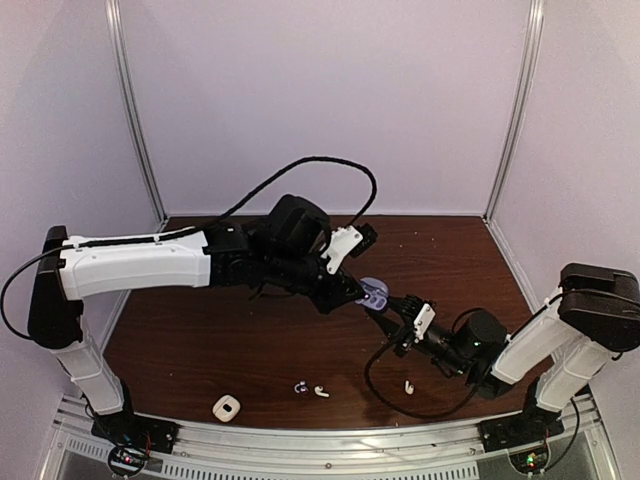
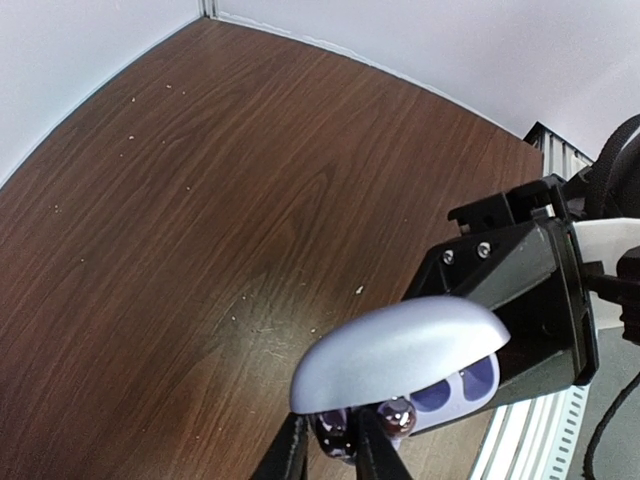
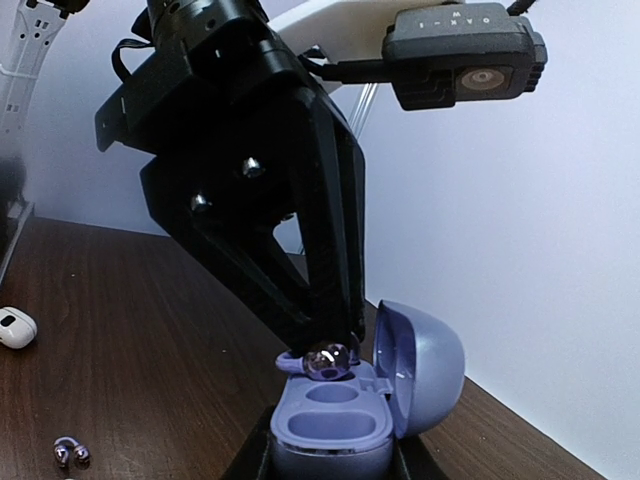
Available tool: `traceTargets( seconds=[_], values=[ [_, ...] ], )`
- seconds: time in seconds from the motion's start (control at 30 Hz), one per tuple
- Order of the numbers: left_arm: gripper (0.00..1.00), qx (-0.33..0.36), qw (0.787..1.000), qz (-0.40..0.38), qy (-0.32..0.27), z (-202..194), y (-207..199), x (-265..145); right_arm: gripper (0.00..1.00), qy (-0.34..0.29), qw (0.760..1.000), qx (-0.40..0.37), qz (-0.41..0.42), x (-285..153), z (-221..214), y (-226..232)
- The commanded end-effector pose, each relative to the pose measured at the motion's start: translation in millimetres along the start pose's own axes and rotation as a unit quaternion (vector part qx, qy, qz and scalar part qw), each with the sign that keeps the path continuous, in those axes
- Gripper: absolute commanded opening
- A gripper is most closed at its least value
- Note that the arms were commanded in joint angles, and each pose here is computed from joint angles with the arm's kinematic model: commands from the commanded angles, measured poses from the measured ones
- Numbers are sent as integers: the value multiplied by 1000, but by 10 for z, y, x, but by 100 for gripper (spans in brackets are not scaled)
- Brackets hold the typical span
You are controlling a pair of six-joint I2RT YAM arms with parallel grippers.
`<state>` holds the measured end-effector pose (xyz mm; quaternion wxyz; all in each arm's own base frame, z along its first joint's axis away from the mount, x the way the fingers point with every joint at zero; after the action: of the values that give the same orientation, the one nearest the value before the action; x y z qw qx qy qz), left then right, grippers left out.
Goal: Insert the wireless bluetooth earbuds into the charging case
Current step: Place the left earbud in the left side groove of the charging case.
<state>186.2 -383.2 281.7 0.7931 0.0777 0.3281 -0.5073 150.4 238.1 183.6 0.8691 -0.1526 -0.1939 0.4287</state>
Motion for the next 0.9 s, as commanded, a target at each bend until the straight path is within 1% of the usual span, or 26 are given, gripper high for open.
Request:
traceTargets(
  seconds=[0.0, 0.23, 0.47, 0.73, 0.87],
  values=[
    [20, -4, 1000, 4, 15, -7, -17, 57, 0, -162, 984, 15, -67, -29, 505, -215],
    [24, -10, 1000, 17, -3, 79, -13, -41, 0, -161, 985, 15, -67, -40, 498, -213],
    [25, -10, 1000, 24, -15, 127, -19, -109, 0, -160, 985, 16, -65, -44, 492, -211],
    [31, -11, 999, 22, -30, 189, -38, -186, 0, -158, 985, 24, -60, -35, 474, -196],
    [31, -11, 999, 21, -33, 202, -42, -196, 0, -158, 986, 25, -57, -33, 469, -191]
  ],
)
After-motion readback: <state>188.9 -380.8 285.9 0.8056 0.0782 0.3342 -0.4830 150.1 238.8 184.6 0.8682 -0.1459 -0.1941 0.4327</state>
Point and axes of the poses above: each gripper's point midway between its finger pads, its own x axis out along the fingers, its own y axis along the line the jaws close on, z = x × y, the point moved 10 cm from there along -x, back along the fingers, and after that the axes turned 6 degrees about -x, right-handed, at the moved point
